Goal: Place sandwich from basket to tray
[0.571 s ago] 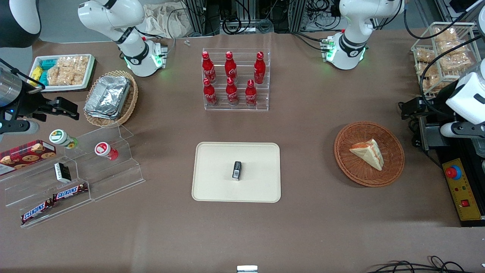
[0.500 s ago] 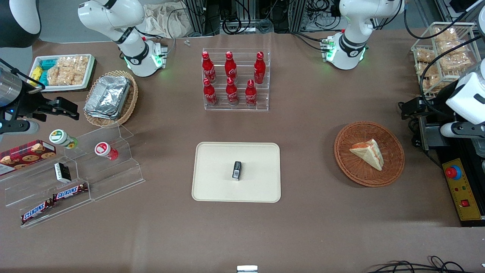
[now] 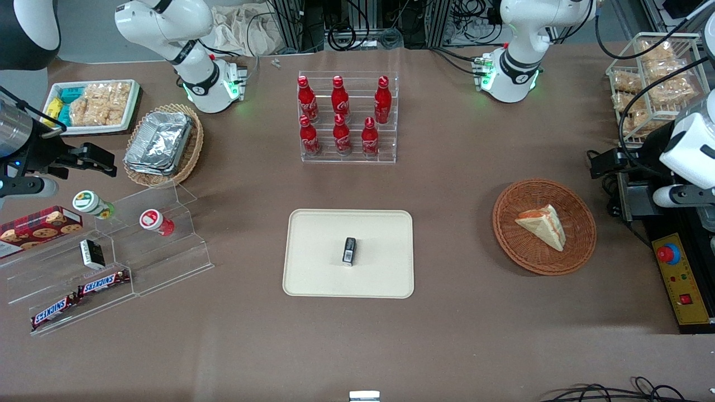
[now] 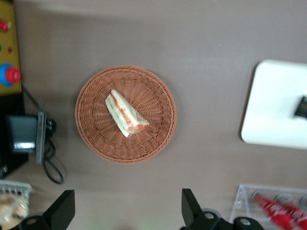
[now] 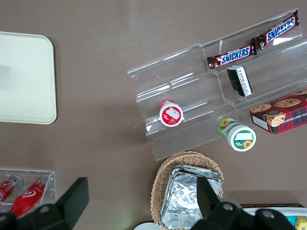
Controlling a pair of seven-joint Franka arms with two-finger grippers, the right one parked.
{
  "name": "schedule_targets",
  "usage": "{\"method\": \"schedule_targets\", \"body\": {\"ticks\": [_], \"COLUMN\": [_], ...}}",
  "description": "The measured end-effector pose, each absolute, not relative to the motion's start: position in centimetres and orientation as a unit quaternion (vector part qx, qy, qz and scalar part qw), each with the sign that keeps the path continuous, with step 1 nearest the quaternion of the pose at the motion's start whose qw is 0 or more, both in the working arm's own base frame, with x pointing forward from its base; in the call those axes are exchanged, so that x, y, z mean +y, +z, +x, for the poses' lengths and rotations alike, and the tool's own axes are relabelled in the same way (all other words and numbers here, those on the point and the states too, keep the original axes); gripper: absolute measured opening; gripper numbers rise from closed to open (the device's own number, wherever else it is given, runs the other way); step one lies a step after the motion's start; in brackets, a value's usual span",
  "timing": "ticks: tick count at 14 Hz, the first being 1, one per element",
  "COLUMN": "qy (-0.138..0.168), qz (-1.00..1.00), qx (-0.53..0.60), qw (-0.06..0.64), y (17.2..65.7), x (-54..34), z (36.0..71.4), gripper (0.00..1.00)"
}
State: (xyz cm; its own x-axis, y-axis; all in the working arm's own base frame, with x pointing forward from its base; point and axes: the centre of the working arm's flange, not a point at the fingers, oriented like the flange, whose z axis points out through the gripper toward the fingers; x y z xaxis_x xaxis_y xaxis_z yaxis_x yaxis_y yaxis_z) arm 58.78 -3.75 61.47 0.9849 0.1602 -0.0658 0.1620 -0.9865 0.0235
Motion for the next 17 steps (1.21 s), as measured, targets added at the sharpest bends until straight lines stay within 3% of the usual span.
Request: {"method": "schedule_targets", "body": {"ticks": [3, 5, 10, 17], "qy": [-0.056, -0.076, -0.062, -0.055], "qz": [0.977, 0.967, 0.932, 0.909], "qx": [0.204, 0.244, 0.356, 0.413], "qw": [0.006, 0.002, -0.004, -0.008], "y": [59.1, 54.9, 41.5, 28.5], "x": [-0.7, 1.9, 2.7, 2.1], "z": [59.6, 60.2, 59.7, 55.1], "gripper": [1.00, 1.00, 1.00, 1.00]}}
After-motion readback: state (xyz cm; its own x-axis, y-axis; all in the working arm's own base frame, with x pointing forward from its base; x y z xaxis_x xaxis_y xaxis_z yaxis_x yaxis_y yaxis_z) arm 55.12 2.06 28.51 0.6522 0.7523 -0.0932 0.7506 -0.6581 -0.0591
